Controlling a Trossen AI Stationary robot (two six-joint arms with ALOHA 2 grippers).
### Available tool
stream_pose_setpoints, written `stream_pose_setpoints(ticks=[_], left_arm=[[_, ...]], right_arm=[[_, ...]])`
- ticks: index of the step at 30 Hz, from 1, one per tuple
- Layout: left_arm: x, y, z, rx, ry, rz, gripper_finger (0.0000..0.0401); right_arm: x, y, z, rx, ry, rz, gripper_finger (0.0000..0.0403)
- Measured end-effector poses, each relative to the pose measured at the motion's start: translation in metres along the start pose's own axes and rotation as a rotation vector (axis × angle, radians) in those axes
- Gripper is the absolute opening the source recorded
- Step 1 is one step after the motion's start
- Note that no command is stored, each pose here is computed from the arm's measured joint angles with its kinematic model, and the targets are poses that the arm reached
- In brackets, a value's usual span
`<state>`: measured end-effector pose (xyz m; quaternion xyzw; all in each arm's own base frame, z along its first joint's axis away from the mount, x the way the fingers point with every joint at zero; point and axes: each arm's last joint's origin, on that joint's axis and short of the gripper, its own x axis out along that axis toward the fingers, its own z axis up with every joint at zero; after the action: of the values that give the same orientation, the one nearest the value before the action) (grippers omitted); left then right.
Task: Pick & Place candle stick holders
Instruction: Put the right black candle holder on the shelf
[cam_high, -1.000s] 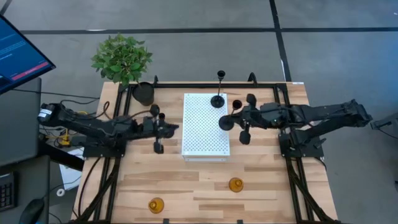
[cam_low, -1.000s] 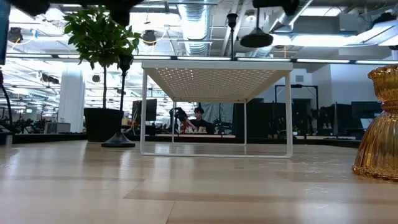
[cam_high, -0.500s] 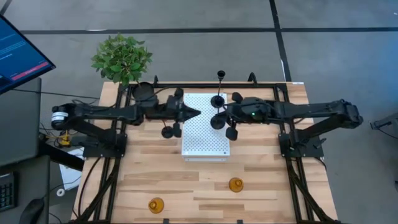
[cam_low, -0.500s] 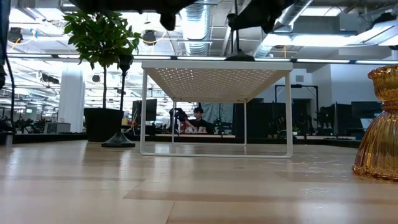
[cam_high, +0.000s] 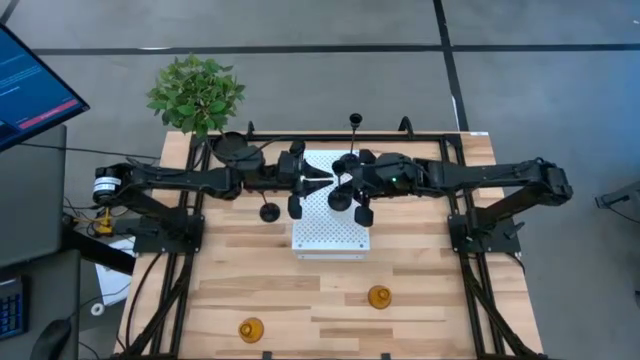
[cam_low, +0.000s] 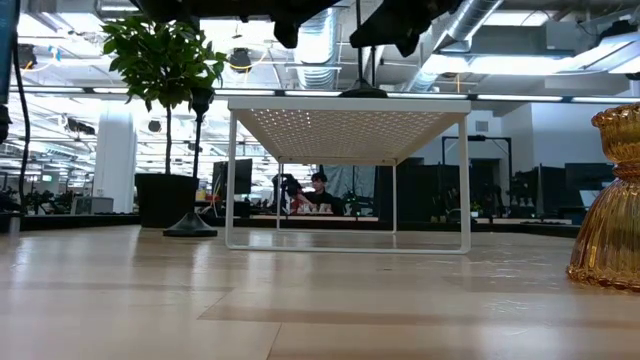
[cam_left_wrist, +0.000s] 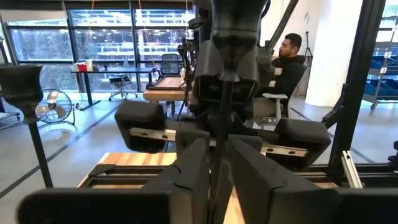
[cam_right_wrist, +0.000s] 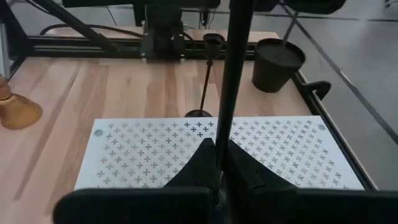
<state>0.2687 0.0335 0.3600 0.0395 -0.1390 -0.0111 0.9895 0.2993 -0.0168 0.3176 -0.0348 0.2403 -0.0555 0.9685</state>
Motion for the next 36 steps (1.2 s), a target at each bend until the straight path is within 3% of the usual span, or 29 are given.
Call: stream_pose_setpoints(ticks=[8, 14, 36], left_arm=[[0.0, 0.0, 0.001, 0.001, -0.012, 0.0, 0.0145], [0.002, 0.0, 0.003, -0.031, -0.058, 0.001, 0.0169], [0.031, 0.003, -0.009, -0.06, -0.069, -0.007, 0.0126]], right_arm=[[0.0, -0.004, 0.005, 0.011, -0.053, -0.009, 0.0], [0.0, -0.004, 0.007, 0.012, -0.069, -0.009, 0.0], [0.0, -0.004, 0.007, 0.012, -0.068, -0.008, 0.0001]])
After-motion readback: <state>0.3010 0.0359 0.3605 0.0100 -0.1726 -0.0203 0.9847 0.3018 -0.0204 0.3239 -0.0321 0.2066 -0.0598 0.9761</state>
